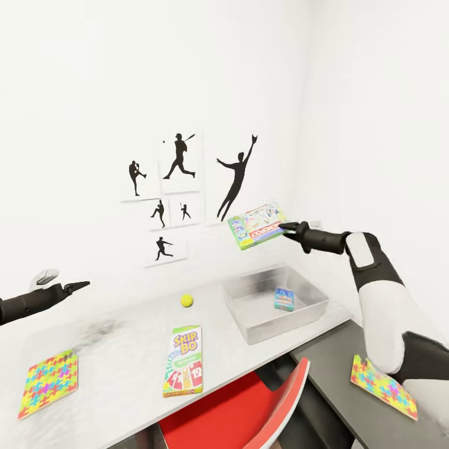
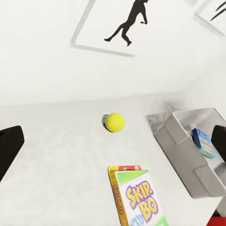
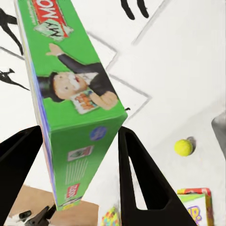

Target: Put all the toys in the child's room - the three board games (two on the bed and one on the table), the two jigsaw puzzles on the table, and the tennis ball on the table - inside the toy box on the table in the child's room.

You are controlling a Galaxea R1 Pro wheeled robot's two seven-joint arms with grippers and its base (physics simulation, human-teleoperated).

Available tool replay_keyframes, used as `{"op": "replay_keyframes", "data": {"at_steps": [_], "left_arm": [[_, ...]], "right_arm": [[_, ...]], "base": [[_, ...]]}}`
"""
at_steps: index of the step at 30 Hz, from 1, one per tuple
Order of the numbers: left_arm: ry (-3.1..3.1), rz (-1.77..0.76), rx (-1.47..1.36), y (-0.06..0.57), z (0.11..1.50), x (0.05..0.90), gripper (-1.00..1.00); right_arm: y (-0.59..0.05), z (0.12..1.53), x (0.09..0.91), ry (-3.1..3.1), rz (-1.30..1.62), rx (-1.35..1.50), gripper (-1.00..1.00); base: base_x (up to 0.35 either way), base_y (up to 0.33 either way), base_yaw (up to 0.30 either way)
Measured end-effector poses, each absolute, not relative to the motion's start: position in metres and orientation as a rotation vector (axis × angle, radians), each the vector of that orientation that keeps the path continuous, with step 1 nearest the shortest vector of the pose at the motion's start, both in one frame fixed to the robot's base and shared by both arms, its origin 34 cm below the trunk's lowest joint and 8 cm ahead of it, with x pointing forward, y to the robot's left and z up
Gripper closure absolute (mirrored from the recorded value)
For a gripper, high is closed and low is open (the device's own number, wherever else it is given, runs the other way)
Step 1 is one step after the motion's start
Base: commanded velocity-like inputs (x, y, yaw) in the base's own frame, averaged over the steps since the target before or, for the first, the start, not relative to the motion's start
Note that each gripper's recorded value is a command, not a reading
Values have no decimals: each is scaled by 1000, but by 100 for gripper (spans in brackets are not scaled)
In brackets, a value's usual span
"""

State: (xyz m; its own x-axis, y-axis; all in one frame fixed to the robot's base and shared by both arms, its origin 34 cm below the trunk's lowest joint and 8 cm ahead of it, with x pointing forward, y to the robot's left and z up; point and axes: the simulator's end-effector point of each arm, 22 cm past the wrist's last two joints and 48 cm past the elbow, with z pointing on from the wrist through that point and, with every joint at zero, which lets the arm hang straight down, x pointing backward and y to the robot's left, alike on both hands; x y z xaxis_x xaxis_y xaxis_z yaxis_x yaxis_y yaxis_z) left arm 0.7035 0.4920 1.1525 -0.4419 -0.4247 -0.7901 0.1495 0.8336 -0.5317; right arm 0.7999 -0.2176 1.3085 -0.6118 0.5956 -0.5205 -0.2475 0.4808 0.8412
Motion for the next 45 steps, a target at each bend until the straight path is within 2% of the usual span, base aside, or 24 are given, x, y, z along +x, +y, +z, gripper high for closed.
{"op": "replay_keyframes", "data": {"at_steps": [6,10,14,21,45], "left_arm": [[1925,-663,-208,495,1154,702,-100],[1906,-801,-160,476,1166,692,-100],[1879,-943,-109,469,1187,672,-100],[1846,-1047,-80,476,1212,651,-100],[1803,-1183,-45,464,1228,637,-100]], "right_arm": [[-261,1253,809,2060,1116,467,100],[-268,1246,808,2076,1104,486,100],[-268,1240,806,2100,1076,473,100],[-264,1236,805,2123,1053,450,100],[-247,1175,789,2356,851,314,100]], "base": [[0,0,0],[0,0,0],[0,0,0],[0,0,0],[0,0,0]]}}
